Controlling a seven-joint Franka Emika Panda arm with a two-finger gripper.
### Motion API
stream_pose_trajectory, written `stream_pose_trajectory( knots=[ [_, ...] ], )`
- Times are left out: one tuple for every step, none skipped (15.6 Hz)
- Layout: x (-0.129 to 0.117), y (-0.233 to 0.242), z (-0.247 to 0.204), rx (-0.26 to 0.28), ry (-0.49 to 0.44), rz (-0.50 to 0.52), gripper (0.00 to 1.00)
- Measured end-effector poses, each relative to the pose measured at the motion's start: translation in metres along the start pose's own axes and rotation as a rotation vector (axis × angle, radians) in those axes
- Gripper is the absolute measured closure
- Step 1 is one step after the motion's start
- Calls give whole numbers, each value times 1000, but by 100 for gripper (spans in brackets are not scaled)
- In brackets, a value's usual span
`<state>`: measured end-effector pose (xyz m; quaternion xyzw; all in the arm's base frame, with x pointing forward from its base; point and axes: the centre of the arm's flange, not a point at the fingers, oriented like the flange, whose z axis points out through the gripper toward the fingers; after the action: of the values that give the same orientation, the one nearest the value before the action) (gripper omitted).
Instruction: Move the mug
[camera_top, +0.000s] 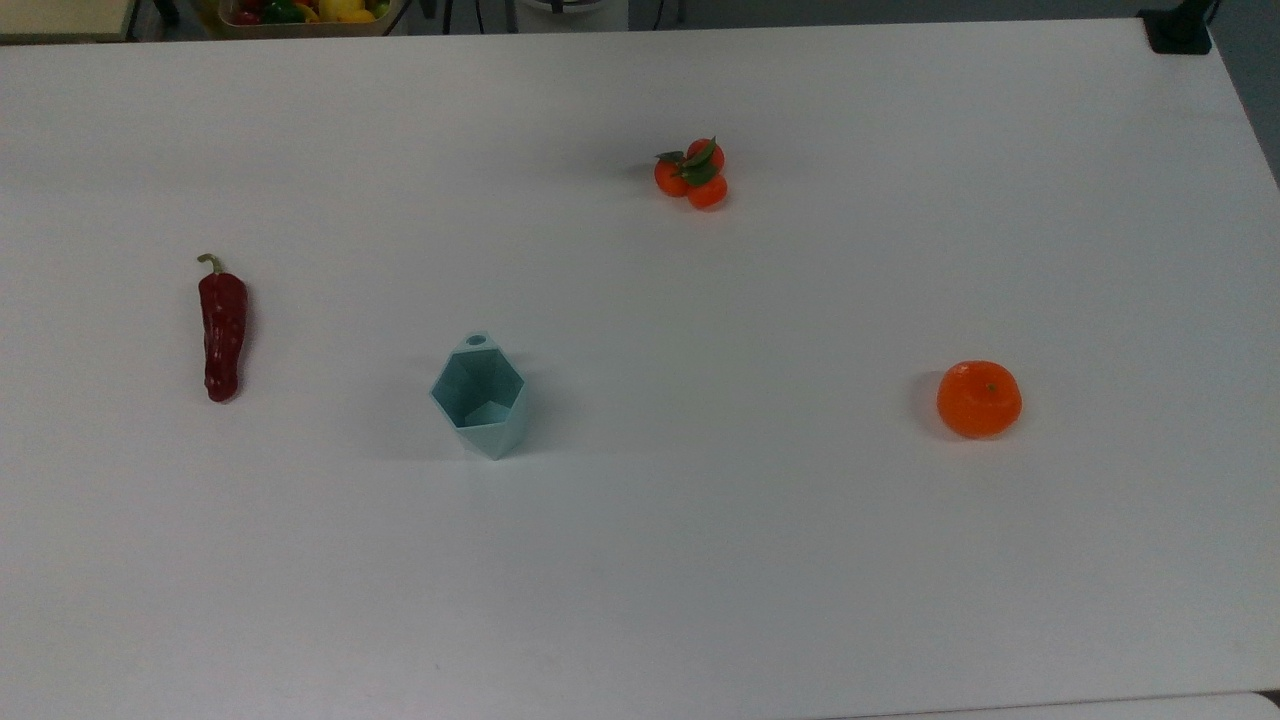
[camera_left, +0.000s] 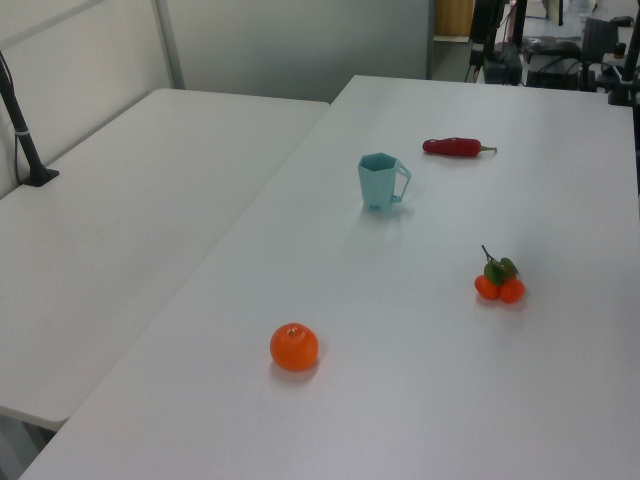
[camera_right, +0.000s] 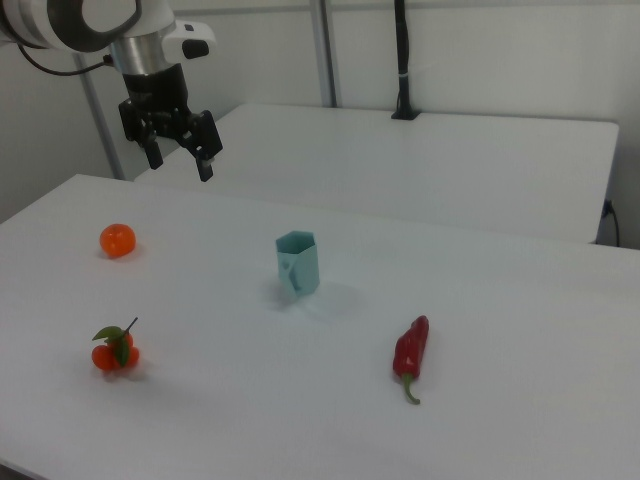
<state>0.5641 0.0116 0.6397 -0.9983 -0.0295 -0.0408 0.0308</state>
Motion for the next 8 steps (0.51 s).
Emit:
stream_pose_trajectory(
  knots=[
    [-2,0,-1,0,0,0,0],
    [-3,1,-1,0,0,0,0],
    [-3,1,-2,-1,1,0,0],
    [-4,2,-3,-1,3,-1,0],
    [-4,3,-4,-1,5,-1,0],
    [-5,3,-5,-2,7,-1,0],
    [-6,4,-6,-2,9,-1,0],
    [-6,5,-7,-2,11,-1,0]
  ],
)
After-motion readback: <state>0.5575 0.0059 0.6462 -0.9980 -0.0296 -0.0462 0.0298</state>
